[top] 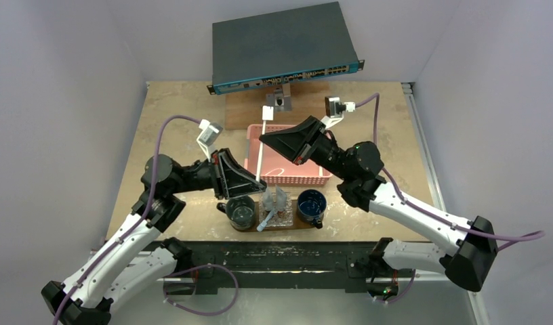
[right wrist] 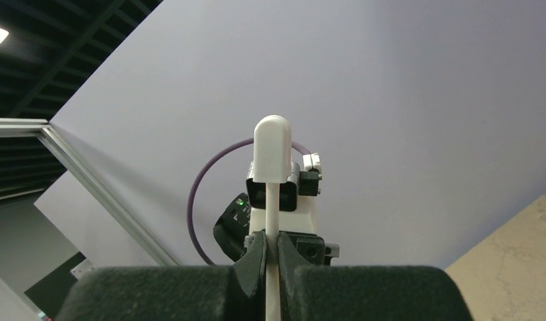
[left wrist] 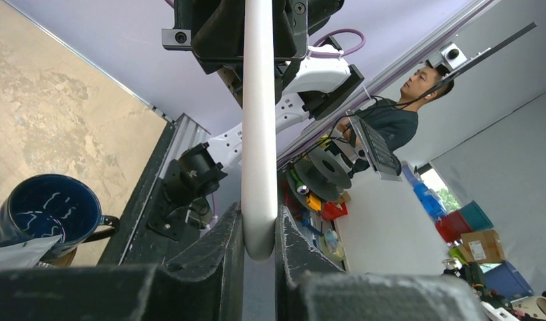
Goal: Prepare toiletry sets of a toothbrush and toothpaste on the tray
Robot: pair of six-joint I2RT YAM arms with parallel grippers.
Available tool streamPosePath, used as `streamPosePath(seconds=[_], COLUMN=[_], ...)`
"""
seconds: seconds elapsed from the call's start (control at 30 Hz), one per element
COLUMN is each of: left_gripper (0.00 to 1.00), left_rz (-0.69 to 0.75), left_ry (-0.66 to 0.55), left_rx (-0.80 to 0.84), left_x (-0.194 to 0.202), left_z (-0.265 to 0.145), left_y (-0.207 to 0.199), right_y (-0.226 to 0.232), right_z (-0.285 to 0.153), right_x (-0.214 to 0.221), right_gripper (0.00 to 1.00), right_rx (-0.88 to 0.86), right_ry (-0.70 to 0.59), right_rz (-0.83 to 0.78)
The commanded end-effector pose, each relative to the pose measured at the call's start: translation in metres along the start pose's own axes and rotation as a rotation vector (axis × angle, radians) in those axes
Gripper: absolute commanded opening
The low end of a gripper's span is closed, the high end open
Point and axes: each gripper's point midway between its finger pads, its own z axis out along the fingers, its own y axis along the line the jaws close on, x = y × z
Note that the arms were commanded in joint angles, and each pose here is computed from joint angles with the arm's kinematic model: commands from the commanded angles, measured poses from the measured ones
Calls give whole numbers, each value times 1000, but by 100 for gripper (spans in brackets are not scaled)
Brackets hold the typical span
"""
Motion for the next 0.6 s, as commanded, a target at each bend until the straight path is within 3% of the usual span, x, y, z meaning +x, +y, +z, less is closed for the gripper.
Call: streamPosePath(seconds=[0.0,0.17,0.27,0.57], left_gripper=[0,0,0,0], left_rz=[34,35,30,26], left_ry=[-15,3,20,113], left_rx=[13,-21,-46,-131], left_x=[-2,3,7,36], left_z=[-3,-5,-7,-24], left_y=[-6,-1,4,17], right_y=[3,2,3,11], right_z=[-5,-10,-17,-38], right_x=[-2,3,7,23], right_gripper=[0,31,42,56], right_rx=[20,53,80,106], right_ry=[3,60,108,317], right_rz=[-72,-133,-176,-311])
